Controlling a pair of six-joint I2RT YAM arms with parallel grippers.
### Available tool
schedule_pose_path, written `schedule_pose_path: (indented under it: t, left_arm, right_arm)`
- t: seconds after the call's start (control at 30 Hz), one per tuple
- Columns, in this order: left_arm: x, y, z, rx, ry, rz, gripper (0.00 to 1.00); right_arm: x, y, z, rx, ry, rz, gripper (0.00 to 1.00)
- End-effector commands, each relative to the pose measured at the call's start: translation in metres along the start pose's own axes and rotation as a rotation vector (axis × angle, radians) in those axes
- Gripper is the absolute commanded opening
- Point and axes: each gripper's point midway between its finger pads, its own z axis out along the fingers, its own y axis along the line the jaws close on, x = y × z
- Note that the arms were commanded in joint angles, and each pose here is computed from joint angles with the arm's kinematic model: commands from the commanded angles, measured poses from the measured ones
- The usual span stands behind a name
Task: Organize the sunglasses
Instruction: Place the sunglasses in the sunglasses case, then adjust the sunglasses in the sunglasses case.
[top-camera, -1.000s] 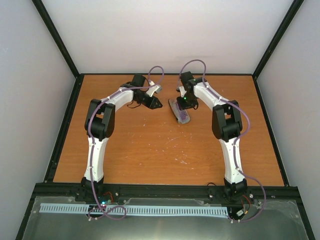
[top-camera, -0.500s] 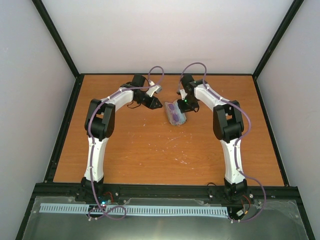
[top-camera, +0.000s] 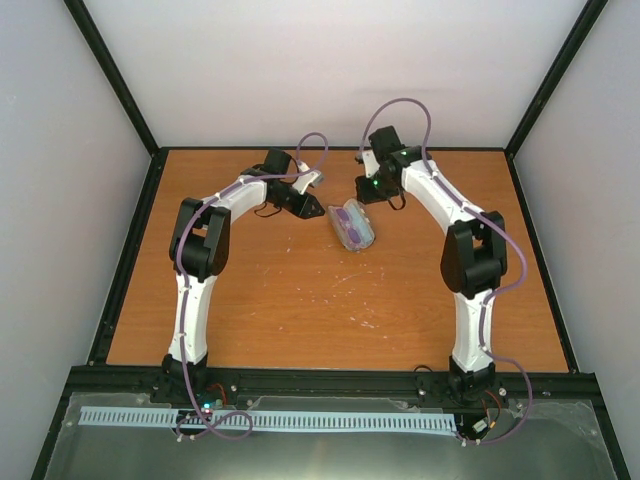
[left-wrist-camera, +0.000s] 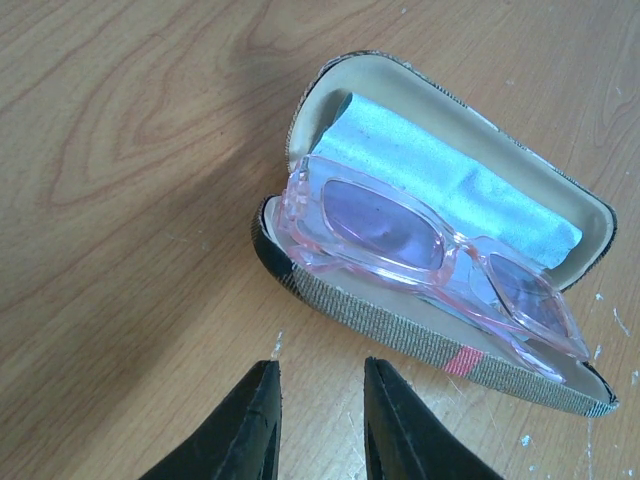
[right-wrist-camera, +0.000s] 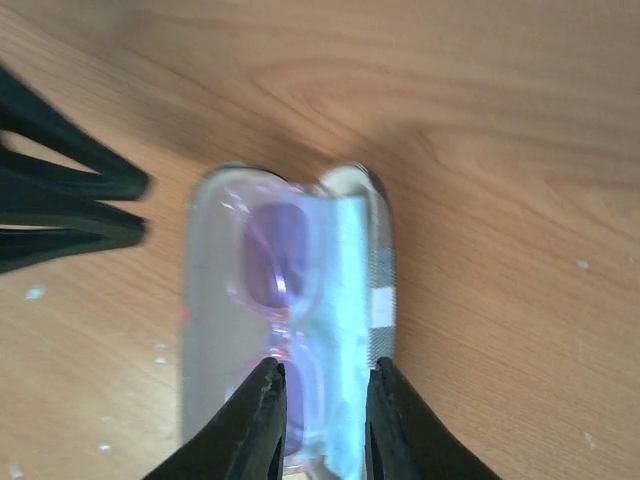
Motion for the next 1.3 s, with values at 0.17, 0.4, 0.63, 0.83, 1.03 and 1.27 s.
schedule_pose_path:
  t: [0.17, 0.4, 0.63, 0.83, 1.03, 1.27]
  left_arm:
    - [-0.016, -0.009, -0.009, 0.011, -0.041, 0.031, 0.25]
    - [-0.012, -0.01, -0.011, 0.009, -0.038, 0.035, 0.24]
    - [-0.01, -0.011, -0.011, 0.007, -0.038, 0.031, 0.24]
    - [-0.008, -0.011, -0.01, 0.009, -0.038, 0.025, 0.24]
    - [-0.008, -0.011, -0.01, 0.008, -0.037, 0.026, 0.24]
    - [-0.006, -0.011, -0.011, 0.009, -0.038, 0.024, 0.24]
  right_arm:
    - [0.022, 0.074, 0.005, -0.174, 0.086, -0.118, 0.26]
    - [0.034, 0.066, 0.029, -0.082, 0.146, -0.069, 0.26]
    - [0.031, 0.051, 0.033, 0.007, 0.153, -0.06, 0.24]
    - [0.044, 0.043, 0.037, 0.051, 0.202, -0.066, 0.28]
    - [0.053, 0.045, 0.045, 0.054, 0.234, -0.061, 0.37]
    - [0.058, 0.052, 0.05, 0.05, 0.258, -0.071, 0.38]
